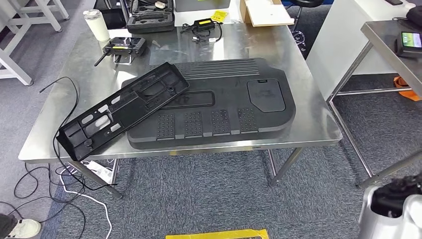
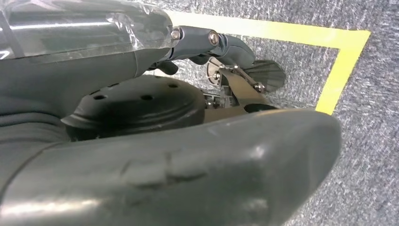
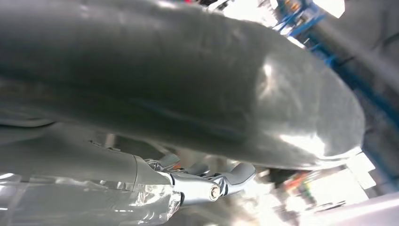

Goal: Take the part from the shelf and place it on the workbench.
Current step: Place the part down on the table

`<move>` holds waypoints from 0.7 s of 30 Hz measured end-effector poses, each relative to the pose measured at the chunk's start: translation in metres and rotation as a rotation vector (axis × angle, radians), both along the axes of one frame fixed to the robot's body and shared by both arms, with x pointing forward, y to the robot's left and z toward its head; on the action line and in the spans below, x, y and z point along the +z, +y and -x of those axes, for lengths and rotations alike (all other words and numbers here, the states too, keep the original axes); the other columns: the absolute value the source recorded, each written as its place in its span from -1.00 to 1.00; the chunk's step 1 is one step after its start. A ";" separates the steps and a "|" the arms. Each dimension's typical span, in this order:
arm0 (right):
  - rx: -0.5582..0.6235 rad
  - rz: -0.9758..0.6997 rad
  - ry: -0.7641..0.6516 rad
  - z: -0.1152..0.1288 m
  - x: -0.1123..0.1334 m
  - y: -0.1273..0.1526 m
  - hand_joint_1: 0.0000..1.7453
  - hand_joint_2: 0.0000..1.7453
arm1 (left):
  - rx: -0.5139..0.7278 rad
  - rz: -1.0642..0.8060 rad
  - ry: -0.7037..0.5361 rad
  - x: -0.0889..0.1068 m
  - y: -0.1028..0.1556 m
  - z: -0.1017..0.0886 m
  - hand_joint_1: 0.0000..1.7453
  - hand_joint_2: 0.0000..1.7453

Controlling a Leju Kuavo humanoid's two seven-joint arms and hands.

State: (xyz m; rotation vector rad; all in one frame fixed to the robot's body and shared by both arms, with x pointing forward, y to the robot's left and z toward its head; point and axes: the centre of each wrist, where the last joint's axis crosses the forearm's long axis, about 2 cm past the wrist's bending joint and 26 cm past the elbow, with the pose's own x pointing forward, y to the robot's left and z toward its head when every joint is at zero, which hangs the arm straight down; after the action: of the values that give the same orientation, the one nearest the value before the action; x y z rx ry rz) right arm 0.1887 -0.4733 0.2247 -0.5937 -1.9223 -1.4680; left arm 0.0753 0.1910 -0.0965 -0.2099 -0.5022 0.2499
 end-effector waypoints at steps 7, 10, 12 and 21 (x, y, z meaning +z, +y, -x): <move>-0.056 -0.235 0.143 0.034 -0.076 -0.006 -1.00 -1.00 | 0.017 0.005 0.007 0.000 0.000 0.000 -1.00 -1.00; -0.092 -0.317 0.246 0.047 -0.112 -0.004 -1.00 -1.00 | 0.027 0.008 0.018 0.000 0.001 0.001 -1.00 -1.00; -0.135 -0.359 0.350 0.054 -0.140 0.001 -1.00 -1.00 | 0.034 0.009 0.031 0.000 0.001 0.001 -1.00 -1.00; 0.014 -0.571 0.896 0.057 -0.259 0.075 -1.00 -1.00 | 0.070 0.021 0.090 0.000 0.001 0.000 -1.00 -1.00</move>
State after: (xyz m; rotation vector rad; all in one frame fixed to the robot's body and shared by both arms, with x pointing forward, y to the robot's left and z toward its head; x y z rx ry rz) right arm 0.1321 -0.3979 -0.0344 -0.7745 -0.7786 -1.3206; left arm 0.0751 0.1921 -0.0968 -0.2006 -0.4184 0.3310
